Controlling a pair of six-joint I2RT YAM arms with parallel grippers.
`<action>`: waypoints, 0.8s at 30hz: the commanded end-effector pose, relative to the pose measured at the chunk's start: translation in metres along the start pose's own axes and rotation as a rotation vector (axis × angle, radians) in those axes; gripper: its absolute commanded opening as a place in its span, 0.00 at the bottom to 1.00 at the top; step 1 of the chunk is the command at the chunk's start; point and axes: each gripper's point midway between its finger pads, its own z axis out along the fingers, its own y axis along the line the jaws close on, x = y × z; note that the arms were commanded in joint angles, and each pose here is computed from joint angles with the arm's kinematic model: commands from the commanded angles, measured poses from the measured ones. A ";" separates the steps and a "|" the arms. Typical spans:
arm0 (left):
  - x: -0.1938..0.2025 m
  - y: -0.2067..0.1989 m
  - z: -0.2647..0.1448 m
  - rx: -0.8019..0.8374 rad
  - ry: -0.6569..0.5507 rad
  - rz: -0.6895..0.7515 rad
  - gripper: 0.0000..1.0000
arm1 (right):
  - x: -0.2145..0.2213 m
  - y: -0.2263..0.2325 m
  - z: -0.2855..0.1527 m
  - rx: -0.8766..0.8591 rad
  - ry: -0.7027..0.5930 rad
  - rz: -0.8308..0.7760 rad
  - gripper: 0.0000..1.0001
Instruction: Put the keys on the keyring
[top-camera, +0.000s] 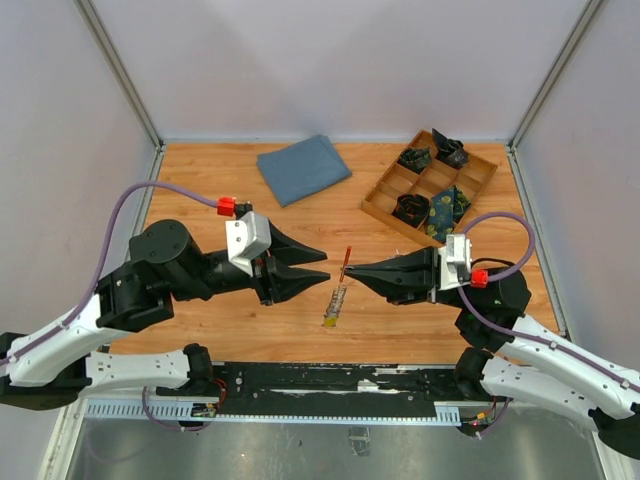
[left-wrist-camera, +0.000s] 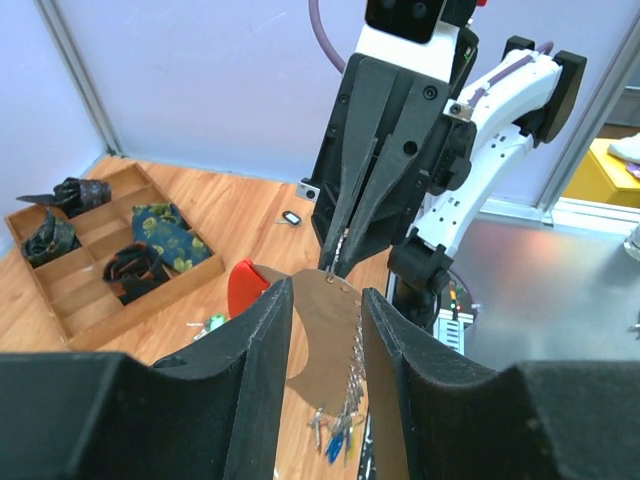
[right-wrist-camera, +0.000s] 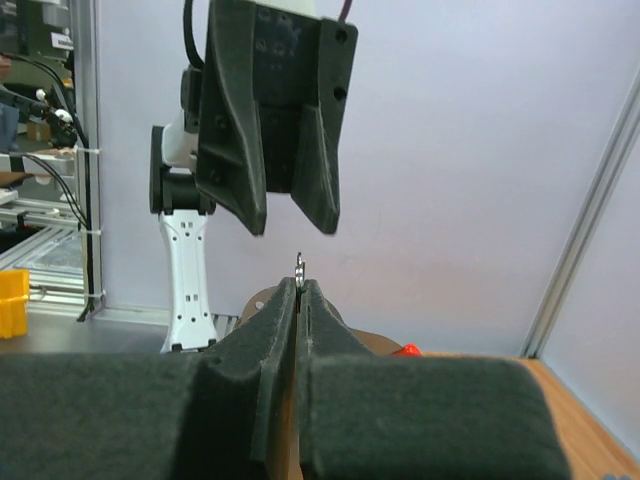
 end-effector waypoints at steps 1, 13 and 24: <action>-0.009 -0.007 0.011 0.042 -0.038 -0.003 0.39 | -0.045 0.012 0.004 -0.051 -0.162 -0.034 0.00; -0.009 -0.013 0.018 0.076 -0.060 -0.003 0.35 | -0.047 0.020 0.007 -0.092 -0.165 -0.041 0.00; -0.003 -0.024 0.024 0.145 -0.033 0.005 0.29 | -0.047 0.021 0.007 -0.096 -0.163 -0.047 0.00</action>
